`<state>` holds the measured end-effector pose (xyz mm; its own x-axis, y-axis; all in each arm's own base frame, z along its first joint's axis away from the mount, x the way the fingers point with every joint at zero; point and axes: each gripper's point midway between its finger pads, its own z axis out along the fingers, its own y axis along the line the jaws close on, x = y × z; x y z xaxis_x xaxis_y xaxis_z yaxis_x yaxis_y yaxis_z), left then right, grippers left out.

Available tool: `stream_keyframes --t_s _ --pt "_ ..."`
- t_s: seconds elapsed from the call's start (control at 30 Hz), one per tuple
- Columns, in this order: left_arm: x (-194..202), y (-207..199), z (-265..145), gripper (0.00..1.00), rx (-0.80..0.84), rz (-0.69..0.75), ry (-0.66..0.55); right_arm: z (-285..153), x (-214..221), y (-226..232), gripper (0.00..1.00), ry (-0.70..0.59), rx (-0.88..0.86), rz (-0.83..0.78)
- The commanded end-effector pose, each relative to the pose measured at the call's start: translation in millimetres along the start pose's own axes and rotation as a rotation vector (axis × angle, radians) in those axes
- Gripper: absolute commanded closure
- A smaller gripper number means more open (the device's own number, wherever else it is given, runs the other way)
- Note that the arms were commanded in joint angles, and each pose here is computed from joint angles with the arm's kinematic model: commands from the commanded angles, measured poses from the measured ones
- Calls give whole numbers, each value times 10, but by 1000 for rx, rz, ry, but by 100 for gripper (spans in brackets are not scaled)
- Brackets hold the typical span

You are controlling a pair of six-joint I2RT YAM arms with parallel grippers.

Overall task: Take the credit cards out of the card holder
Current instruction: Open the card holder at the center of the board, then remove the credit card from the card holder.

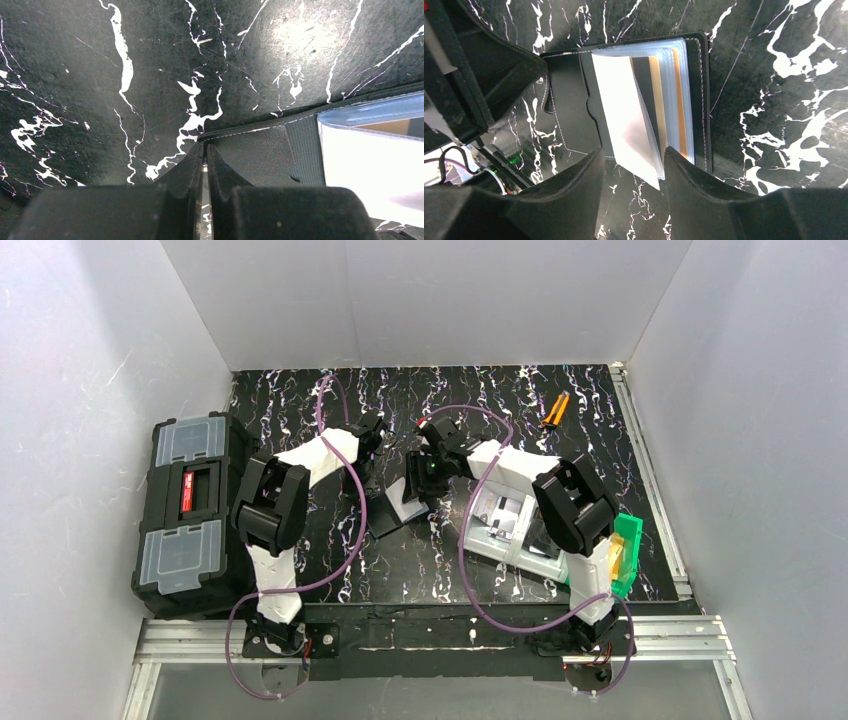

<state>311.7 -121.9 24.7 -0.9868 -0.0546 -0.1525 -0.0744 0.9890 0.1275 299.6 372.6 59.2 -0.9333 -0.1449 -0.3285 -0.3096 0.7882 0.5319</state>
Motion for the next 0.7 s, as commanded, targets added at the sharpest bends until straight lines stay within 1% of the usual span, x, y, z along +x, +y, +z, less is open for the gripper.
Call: stream_keyframes --t_s 0.0,0.1,0.33,0.47,0.53,0.57,0.6,0.67 --pt "-35 32 -72 100 -4 11 -4 2 -89 188 47 -4 -59 -14" --pt "-46 21 -80 100 1 13 -7 10 -81 199 51 1 -61 -5" --pt "-28 -5 -107 100 27 15 -8 -114 -59 260 69 -12 -69 -4" --pt "4 -40 -161 100 62 14 -12 -161 24 295 85 3 -85 -8" --pt "32 -88 -209 100 102 12 -20 -180 92 322 93 19 -101 -5" --pt "48 -114 -236 100 124 13 -25 -193 136 344 96 27 -112 -5" --pt "63 -141 -263 100 146 15 -32 -214 179 370 99 32 -123 -5" --pt "110 -187 -322 100 188 23 -43 -270 278 423 99 46 -151 3"
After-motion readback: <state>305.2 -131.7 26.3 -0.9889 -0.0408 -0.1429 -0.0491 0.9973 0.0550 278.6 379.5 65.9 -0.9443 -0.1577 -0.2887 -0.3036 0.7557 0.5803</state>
